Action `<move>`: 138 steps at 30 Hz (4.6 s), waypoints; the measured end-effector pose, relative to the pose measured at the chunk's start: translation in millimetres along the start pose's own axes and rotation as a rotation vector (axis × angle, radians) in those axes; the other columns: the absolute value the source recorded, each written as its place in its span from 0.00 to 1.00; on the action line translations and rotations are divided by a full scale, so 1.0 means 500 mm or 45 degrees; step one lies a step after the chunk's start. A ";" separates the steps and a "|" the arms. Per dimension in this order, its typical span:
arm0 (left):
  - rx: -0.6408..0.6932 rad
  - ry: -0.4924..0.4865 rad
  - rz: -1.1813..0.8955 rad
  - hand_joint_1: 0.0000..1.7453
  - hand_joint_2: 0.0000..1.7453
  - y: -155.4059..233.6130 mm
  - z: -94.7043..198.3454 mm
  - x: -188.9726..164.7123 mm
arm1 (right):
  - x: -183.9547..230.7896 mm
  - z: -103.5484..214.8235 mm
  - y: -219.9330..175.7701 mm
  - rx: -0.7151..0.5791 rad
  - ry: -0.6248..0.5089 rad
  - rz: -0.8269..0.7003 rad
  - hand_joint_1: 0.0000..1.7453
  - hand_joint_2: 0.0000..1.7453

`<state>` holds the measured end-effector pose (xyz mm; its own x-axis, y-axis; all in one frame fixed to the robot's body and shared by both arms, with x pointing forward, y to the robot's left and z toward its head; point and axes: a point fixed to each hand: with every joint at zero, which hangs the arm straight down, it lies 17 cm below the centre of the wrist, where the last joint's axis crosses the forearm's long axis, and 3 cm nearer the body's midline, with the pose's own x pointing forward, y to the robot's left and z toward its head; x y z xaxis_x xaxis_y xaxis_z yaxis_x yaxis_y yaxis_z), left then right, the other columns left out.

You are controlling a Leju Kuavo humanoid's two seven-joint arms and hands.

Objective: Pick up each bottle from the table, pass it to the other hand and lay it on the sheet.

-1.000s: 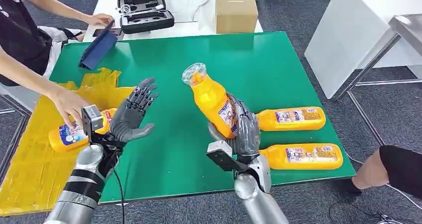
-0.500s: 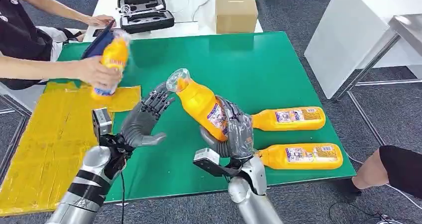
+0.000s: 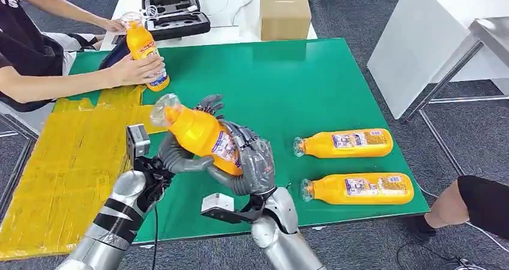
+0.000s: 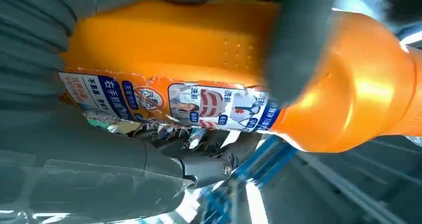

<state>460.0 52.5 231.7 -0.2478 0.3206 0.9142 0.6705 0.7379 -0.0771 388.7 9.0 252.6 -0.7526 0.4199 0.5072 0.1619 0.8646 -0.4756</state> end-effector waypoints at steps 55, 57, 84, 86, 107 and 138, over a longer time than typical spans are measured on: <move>0.747 -0.007 -0.738 1.00 1.00 0.309 0.040 0.057 | 0.086 -0.013 -0.016 0.114 -0.017 -0.524 0.00 1.00; 0.808 -0.002 -0.851 1.00 1.00 0.338 0.057 0.070 | 0.091 -0.012 -0.034 0.109 -0.019 -0.583 0.00 1.00; 0.684 0.719 -2.518 1.00 1.00 0.484 0.258 -0.044 | -0.114 0.079 -0.194 0.016 0.282 -0.908 0.00 1.00; 0.660 0.757 -2.522 1.00 1.00 0.494 0.269 -0.058 | -0.120 0.081 -0.204 0.001 0.286 -0.904 0.00 1.00; 0.733 1.100 -2.496 0.00 1.00 0.607 0.424 -0.085 | -0.144 0.087 -0.219 -0.007 0.312 -0.933 0.00 1.00; 0.955 0.148 -1.035 0.00 1.00 0.407 0.265 -0.031 | -0.281 0.127 -0.226 0.193 0.464 0.039 0.00 1.00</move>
<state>507.4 276.4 149.2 -0.3282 -0.4500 0.8305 -0.2644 0.8879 0.3766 435.6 -165.0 189.4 -0.4687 0.5391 0.6997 0.0641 0.8108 -0.5818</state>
